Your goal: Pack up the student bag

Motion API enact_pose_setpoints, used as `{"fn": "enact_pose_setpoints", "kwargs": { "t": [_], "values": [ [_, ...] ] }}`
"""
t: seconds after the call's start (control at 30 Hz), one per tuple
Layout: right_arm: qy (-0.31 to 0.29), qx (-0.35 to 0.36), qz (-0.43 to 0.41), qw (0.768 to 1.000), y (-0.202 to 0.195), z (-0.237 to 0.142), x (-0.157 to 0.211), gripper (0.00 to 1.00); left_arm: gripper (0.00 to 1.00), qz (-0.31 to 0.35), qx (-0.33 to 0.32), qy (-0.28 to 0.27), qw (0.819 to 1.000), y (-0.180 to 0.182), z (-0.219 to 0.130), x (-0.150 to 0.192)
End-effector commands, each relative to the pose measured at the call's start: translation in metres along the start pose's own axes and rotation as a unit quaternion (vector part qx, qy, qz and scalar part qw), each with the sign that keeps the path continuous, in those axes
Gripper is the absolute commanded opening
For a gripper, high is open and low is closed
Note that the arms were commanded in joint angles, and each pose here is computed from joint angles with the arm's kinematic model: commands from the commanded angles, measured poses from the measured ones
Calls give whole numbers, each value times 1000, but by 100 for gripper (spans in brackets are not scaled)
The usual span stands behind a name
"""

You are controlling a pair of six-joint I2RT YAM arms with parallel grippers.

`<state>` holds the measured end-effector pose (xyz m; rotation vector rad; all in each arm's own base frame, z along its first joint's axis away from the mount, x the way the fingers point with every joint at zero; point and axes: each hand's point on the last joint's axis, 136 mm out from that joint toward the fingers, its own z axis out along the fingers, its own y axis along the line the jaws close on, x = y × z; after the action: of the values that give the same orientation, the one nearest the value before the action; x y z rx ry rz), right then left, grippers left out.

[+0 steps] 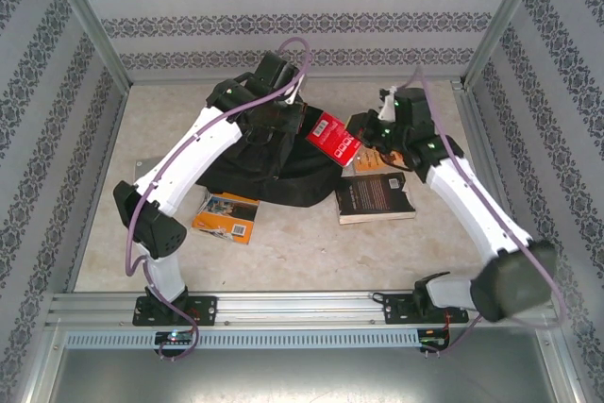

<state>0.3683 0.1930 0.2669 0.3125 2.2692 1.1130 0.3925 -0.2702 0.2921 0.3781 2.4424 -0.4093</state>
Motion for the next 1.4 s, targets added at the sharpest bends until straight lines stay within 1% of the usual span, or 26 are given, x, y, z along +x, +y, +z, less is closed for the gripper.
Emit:
{"fn": "enact_pose_setpoints", "kwargs": {
  "t": [0.0, 0.2, 0.37, 0.47, 0.5, 0.53, 0.57, 0.63, 0.67, 0.7, 0.73, 0.8, 0.83, 1.0, 1.17, 1.23, 1.3, 1.37],
  "values": [
    [45, -50, 13, 998, 24, 30, 5, 0, 0, -15, 33, -56, 998, -8, -26, -24],
    [86, -59, 51, 993, 19, 93, 9, 0, 0, -20, 41, -67, 997, -6, -34, -25],
    [92, -81, 77, 989, 28, 147, 12, 0, 0, -26, 49, -70, 996, -6, -39, -25],
    [89, -69, 91, 989, 29, 183, 18, 1, 0, -33, 51, -77, 995, -3, -42, -26],
    [86, -65, 95, 990, 28, 195, 20, 4, 0, -36, 53, -80, 995, -2, -43, -27],
    [85, -61, 99, 990, 27, 207, 22, 11, 0, -40, 53, -82, 994, 0, -45, -29],
    [85, -62, 102, 989, 28, 216, 24, 20, 0, -44, 53, -83, 994, 2, -45, -30],
    [87, -70, 101, 989, 33, 231, 24, 48, 0, -50, 51, -84, 994, 7, -45, -31],
    [86, -73, 97, 989, 35, 232, 22, 57, 0, -53, 49, -84, 994, 9, -45, -31],
    [84, -74, 89, 990, 36, 230, 20, 66, 0, -57, 49, -83, 994, 12, -44, -31],
    [77, -74, 76, 991, 37, 223, 16, 72, 0, -59, 49, -82, 994, 14, -44, -31],
    [68, -56, 39, 995, 34, 204, 12, 80, 0, -65, 48, -84, 993, 18, -43, -32],
    [68, -43, 18, 997, 31, 193, 12, 82, 0, -67, 48, -84, 993, 21, -42, -31],
    [51, 6, -51, 997, 12, 131, 12, 83, 0, -79, 49, -79, 993, 29, -30, -29],
    [19, 75, -97, 992, -17, 74, 15, 83, 0, -88, 77, -57, 991, 21, -7, -22],
    [0, 115, -96, 989, -34, 52, 15, 83, 0, -97, 100, -42, 989, 14, 5, -18],
    [-21, 148, -75, 986, -52, 31, 13, 83, 0, -100, 127, -26, 986, 2, 15, -13],
    [-47, 157, -61, 985, -65, 14, 12, 83, 0, -95, 151, -14, 984, -14, 24, -9]
  ]
}}
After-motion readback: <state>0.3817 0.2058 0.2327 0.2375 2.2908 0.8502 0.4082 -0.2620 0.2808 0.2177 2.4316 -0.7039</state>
